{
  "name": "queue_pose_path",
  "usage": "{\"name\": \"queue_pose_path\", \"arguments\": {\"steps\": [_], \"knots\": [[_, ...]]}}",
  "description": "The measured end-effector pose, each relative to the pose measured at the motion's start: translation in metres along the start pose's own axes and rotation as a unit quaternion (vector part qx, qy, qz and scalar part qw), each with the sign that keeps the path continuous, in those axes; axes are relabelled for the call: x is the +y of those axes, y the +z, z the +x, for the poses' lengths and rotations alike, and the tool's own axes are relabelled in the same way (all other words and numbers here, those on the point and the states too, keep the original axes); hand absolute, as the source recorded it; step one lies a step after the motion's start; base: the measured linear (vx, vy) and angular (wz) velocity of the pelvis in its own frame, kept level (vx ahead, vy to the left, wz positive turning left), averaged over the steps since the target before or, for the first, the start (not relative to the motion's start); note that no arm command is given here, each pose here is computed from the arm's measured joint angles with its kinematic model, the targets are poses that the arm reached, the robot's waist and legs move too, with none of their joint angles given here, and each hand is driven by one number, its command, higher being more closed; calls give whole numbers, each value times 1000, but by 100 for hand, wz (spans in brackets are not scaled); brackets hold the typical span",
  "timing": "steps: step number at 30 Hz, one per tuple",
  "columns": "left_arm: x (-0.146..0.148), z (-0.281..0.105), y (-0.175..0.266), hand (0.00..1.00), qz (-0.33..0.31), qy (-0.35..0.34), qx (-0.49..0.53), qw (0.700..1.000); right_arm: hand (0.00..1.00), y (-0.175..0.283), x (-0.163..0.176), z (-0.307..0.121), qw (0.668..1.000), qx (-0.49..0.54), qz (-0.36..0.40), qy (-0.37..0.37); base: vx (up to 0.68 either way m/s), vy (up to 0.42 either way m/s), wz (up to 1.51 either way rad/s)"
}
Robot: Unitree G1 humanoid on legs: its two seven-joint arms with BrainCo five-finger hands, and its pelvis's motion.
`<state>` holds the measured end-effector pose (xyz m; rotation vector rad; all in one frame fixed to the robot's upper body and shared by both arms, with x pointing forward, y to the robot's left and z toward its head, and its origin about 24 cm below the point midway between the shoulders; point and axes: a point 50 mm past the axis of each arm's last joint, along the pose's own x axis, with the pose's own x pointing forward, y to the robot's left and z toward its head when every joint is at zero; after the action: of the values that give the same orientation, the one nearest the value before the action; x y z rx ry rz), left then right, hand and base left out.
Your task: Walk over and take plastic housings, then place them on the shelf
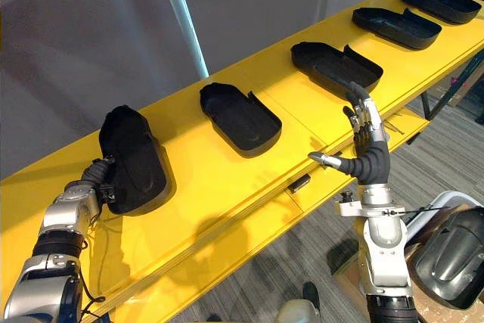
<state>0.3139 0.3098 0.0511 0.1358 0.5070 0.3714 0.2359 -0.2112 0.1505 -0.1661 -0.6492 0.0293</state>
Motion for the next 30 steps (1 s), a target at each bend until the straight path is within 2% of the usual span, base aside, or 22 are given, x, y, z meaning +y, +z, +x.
{"name": "queue_pose_path", "arguments": {"steps": [12,26,27,30], "knots": [[0,2,6,100,33,3,11,999,0,2,9,6,1000,-11,21,12,-3,-2,0],[-3,2,3,100,34,-10,-1,999,0,-1,13,10,999,-10,26,17,-7,-14,9],[-3,1,1,0,35,-9,-1,999,0,-1,13,11,999,-12,27,17,0,0,0],[-2,-1,-2,0,36,-9,-3,999,0,-5,12,11,1000,-3,26,16,0,0,0]]}}
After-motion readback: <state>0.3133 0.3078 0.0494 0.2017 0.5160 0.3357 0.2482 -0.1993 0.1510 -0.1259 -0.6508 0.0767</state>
